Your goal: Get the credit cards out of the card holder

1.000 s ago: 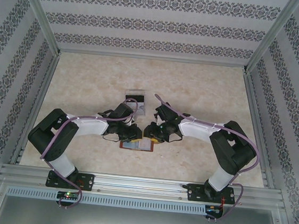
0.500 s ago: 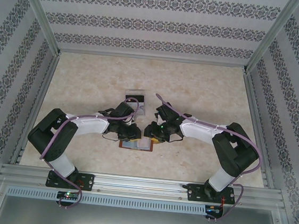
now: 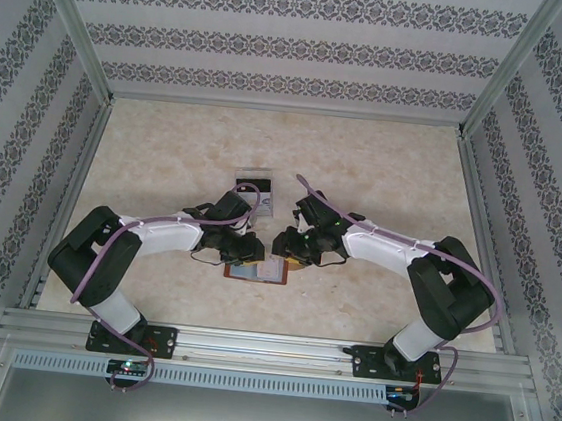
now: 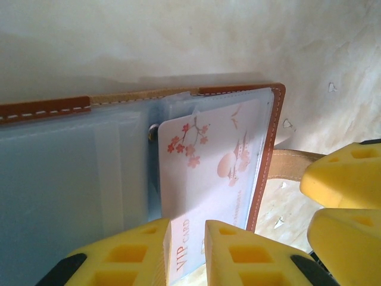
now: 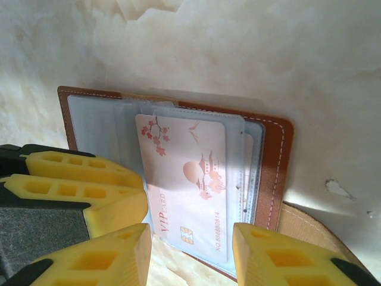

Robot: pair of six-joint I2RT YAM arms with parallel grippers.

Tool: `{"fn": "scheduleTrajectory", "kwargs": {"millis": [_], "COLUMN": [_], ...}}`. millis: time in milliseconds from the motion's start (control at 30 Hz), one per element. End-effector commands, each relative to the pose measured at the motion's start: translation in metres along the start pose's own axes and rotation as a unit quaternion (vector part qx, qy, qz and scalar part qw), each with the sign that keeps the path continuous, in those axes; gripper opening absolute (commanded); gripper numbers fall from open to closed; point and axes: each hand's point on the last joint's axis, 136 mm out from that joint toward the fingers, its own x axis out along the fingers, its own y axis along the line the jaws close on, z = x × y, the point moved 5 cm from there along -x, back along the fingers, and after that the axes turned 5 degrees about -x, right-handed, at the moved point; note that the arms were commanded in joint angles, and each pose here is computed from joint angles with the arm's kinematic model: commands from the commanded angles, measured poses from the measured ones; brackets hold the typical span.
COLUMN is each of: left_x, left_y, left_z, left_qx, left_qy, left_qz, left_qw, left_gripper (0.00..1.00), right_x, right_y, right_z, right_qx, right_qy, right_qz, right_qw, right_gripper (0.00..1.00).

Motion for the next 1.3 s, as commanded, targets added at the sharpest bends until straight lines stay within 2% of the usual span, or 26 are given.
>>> {"fn": "scheduleTrajectory", "kwargs": {"millis": [0, 367, 700, 1000, 1267], "left_x": [-0.005, 0.001, 0.004, 0.000, -0.001], "left_y": [0.000, 0.003, 0.006, 0.004, 0.002], "left_z": [-0.004, -0.004, -0.005, -0.005, -0.004], "left_qx": [0.014, 0.012, 0.008, 0.013, 0.016], "left_qy": [-0.005, 0.003, 0.011, 0.005, 0.007], "left_qz": [0.008, 0.013, 0.015, 0.018, 0.017], "left_qw": [1.000, 1.000, 1.000, 1.000, 1.000], "left_gripper": [0.22, 0.21, 0.22, 0.22, 0.21], "right_x": [-0.006, 0.009, 0.022, 0.013, 0.007], "right_y": [0.002, 0.006, -0.007, -0.012, 0.007], "right_z": [0.004, 0.013, 0.007, 0.004, 0.006], "right_qx": [0.004, 0.000, 0.013, 0.010, 0.001], "right_qy": [-0.013, 0.004, 0.018, 0.007, -0.002], "right_qz": [-0.002, 0.007, -0.003, -0.029, 0.004], "right_qw": [1.000, 1.000, 1.000, 0.999, 1.000], "right_gripper": [0.39, 0.36, 0.35, 0.31, 0.31]}}
